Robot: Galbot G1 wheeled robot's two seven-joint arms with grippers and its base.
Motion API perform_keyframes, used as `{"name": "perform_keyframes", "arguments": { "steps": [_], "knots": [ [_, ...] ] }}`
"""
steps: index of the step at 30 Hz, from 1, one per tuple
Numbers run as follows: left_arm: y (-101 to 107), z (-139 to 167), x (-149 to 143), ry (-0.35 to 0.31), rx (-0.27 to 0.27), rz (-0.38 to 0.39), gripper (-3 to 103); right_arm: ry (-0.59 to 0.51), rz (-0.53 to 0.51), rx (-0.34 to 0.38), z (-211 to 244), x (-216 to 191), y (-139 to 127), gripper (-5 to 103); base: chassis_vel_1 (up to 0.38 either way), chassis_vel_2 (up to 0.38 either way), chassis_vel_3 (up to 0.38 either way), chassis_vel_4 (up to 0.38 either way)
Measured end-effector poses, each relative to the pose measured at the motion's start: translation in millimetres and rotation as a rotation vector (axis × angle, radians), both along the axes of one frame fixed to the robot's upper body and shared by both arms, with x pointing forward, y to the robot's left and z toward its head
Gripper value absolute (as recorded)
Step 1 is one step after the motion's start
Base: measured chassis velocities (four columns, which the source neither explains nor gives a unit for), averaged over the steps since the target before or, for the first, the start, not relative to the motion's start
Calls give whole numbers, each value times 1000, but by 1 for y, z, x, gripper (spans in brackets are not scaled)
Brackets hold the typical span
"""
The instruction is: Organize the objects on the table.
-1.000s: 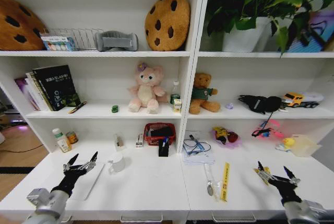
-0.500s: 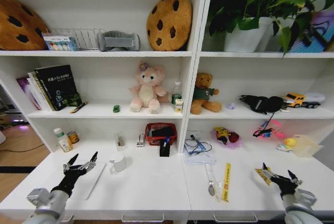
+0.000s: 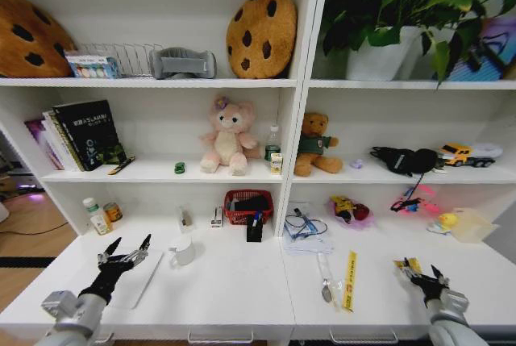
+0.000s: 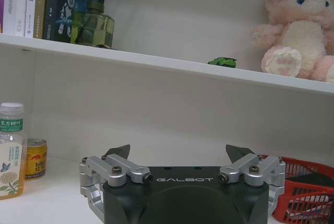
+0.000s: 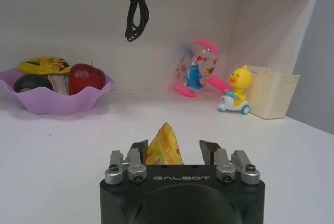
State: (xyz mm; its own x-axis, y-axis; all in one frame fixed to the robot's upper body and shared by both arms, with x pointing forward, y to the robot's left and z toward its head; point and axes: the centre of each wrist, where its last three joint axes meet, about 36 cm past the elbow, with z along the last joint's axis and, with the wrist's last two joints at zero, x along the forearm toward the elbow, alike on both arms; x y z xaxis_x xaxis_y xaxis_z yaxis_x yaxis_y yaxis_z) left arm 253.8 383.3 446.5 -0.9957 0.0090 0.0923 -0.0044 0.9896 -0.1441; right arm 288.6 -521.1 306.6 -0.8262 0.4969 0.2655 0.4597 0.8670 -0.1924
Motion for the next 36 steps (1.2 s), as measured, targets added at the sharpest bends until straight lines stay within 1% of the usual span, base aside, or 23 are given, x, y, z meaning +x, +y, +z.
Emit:
{"name": "perform_keyframes", "arguments": {
  "steps": [1,2,4,5,7,8,11,13,14,15,16,19,21,24,27,28,29,30,31,33,34,36],
  "knots": [
    [0,0,0,0,0,0,100,3,1,-2,-1,0,0,56,0,0,0,0],
    [0,0,0,0,0,0,100,3,1,-2,-1,0,0,56,0,0,0,0],
    [0,0,0,0,0,0,100,6,1,-4,-2,-1,0,44,0,0,0,0],
    [0,0,0,0,0,0,100,6,1,-4,-2,-1,0,44,0,0,0,0],
    [0,0,0,0,0,0,100,7,1,-5,-2,-1,1,34,0,0,0,0],
    [0,0,0,0,0,0,100,7,1,-5,-2,-1,1,34,0,0,0,0],
    [0,0,0,0,0,0,100,3,5,-5,0,0,2,18,0,0,0,0],
    [0,0,0,0,0,0,100,2,6,-5,1,0,3,18,0,0,0,0],
    [0,0,0,0,0,0,100,-1,8,-5,2,1,4,7,0,0,0,0],
    [0,0,0,0,0,0,100,-1,8,-5,2,1,4,7,0,0,0,0],
    [0,0,0,0,0,0,100,-6,12,-5,3,1,5,2,0,0,0,0],
    [0,0,0,0,0,0,100,-38,37,-9,16,7,12,1,0,0,0,0],
    [0,0,0,0,0,0,100,-90,71,-8,38,26,18,0,0,0,0,0],
    [0,0,0,0,0,0,100,-103,82,0,46,37,21,0,0,0,0,0],
    [0,0,0,0,0,0,100,-109,103,19,60,70,27,0,0,0,0,0],
    [0,0,0,0,0,0,100,-109,103,19,60,70,27,0,0,0,0,0],
    [0,0,0,0,0,0,100,-105,110,25,62,83,28,0,0,0,0,0],
    [0,0,0,0,0,0,100,-104,119,26,63,92,30,0,0,0,0,0],
    [0,0,0,0,0,0,100,-104,119,26,63,92,30,0,0,0,0,0],
    [0,0,0,0,0,0,100,-112,142,25,68,116,33,0,0,0,0,0],
    [0,0,0,0,0,0,100,-112,142,25,68,116,33,0,0,0,0,0],
    [0,0,0,0,0,0,100,-128,151,21,75,142,34,0,0,0,0,0]
  ]
}}
